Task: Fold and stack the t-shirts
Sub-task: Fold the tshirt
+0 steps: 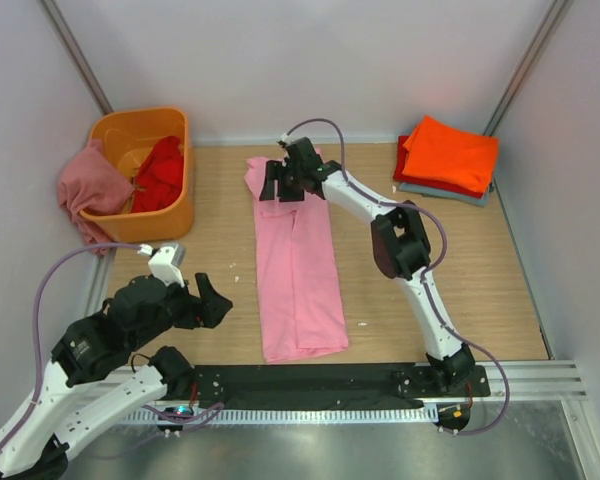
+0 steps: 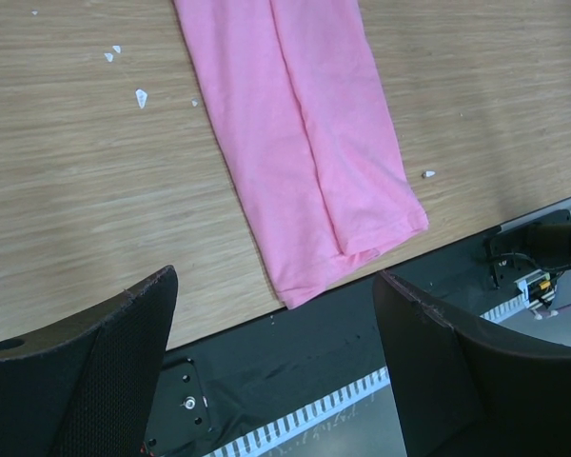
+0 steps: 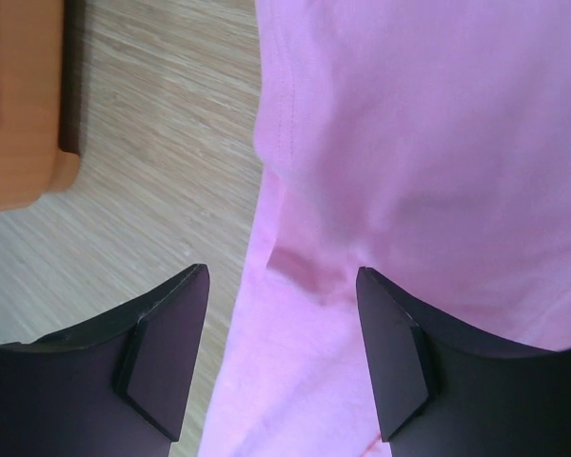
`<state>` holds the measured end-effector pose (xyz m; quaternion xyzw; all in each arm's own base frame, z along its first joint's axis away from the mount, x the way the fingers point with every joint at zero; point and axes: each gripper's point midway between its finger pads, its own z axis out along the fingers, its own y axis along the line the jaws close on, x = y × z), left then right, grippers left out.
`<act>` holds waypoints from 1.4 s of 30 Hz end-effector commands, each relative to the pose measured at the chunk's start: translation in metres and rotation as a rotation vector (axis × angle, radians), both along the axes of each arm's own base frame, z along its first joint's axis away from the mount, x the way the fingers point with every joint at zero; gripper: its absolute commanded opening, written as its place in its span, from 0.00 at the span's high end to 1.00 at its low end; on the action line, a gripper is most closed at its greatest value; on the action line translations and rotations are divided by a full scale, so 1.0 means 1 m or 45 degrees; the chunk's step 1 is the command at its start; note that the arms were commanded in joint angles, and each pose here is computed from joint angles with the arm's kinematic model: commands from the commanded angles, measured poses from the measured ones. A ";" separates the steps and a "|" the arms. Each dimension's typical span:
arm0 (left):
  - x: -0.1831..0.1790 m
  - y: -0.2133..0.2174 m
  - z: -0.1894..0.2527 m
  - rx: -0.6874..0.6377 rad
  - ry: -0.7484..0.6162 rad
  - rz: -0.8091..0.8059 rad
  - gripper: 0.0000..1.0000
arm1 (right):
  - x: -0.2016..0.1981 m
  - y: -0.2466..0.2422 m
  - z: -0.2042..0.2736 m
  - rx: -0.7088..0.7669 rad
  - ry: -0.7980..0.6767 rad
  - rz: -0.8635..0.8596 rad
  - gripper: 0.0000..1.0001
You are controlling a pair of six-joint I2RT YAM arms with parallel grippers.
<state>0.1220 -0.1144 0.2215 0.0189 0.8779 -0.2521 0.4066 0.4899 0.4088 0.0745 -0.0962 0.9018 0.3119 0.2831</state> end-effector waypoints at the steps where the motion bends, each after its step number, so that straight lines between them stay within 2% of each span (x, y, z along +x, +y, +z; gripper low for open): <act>1: 0.008 -0.001 0.005 -0.008 -0.026 0.035 0.16 | 0.007 0.001 0.117 0.218 -0.233 -0.006 0.30; 2: 0.010 -0.002 0.003 0.002 -0.017 0.039 0.16 | 0.001 -0.003 0.110 0.198 -0.214 -0.009 0.30; 4: 0.011 -0.003 -0.001 0.018 -0.001 0.044 0.16 | -0.007 -0.015 0.137 0.193 -0.270 -0.030 0.30; 5: 0.014 -0.005 -0.005 0.038 0.021 0.048 0.17 | -0.017 -0.027 0.118 0.141 -0.224 -0.053 0.30; 6: 0.014 -0.007 -0.007 0.049 0.035 0.044 0.19 | -0.023 -0.044 0.148 0.130 -0.296 -0.121 0.30; 7: 0.015 -0.009 -0.009 0.066 0.049 0.029 0.20 | -0.031 -0.056 0.149 0.101 -0.295 -0.155 0.30; 8: 0.014 -0.013 -0.011 0.072 0.072 0.009 0.20 | -0.048 -0.076 0.120 0.020 -0.231 -0.199 0.30; 9: 0.015 -0.016 -0.018 0.101 0.111 0.002 0.21 | -0.059 -0.091 0.119 -0.011 -0.222 -0.248 0.30; 10: 0.015 -0.019 -0.021 0.097 0.138 0.003 0.22 | -0.074 -0.117 0.143 -0.039 -0.274 -0.350 0.30; 11: 0.015 -0.022 -0.026 0.095 0.162 0.001 0.22 | -0.098 -0.137 0.110 -0.110 -0.174 -0.394 0.30; 12: 0.013 -0.029 -0.032 0.080 0.205 -0.020 0.22 | -0.115 -0.149 0.104 -0.138 -0.142 -0.423 0.30; 13: 0.014 -0.038 -0.039 0.049 0.221 -0.040 0.23 | -0.138 -0.172 0.121 -0.157 -0.175 -0.488 0.30; 14: 0.014 -0.044 -0.042 0.019 0.255 -0.035 0.24 | -0.167 -0.189 0.087 -0.246 -0.092 -0.507 0.30; 17: 0.013 -0.056 -0.060 -0.041 0.342 -0.009 0.25 | -0.242 -0.218 0.054 -0.304 0.049 -0.533 0.43; 18: 0.014 -0.060 -0.063 -0.069 0.347 -0.009 0.25 | -0.260 -0.220 0.045 -0.277 0.112 -0.560 0.48; 20: 0.007 -0.062 -0.085 -0.076 0.419 -0.003 0.26 | -0.308 -0.224 0.024 -0.285 0.193 -0.492 0.48; 23: 0.001 -0.066 -0.104 -0.105 0.479 0.025 0.27 | -0.353 -0.223 0.003 -0.274 0.286 -0.465 0.52; 25: 0.000 -0.064 -0.115 -0.102 0.504 0.067 0.27 | -0.364 -0.216 0.004 -0.187 0.303 -0.472 0.56; 27: -0.003 -0.065 -0.119 -0.101 0.514 0.071 0.27 | -0.382 -0.210 -0.009 -0.176 0.331 -0.407 0.58; 31: -0.007 -0.066 -0.128 -0.100 0.534 0.097 0.27 | -0.386 -0.192 -0.024 -0.137 0.360 -0.351 0.60; 37: -0.009 -0.067 -0.140 -0.061 0.539 0.117 0.28 | -0.383 -0.176 -0.030 -0.126 0.334 -0.313 0.59; 42: -0.014 -0.070 -0.153 -0.076 0.577 0.131 0.28 | -0.378 -0.177 -0.038 -0.147 0.309 -0.331 0.55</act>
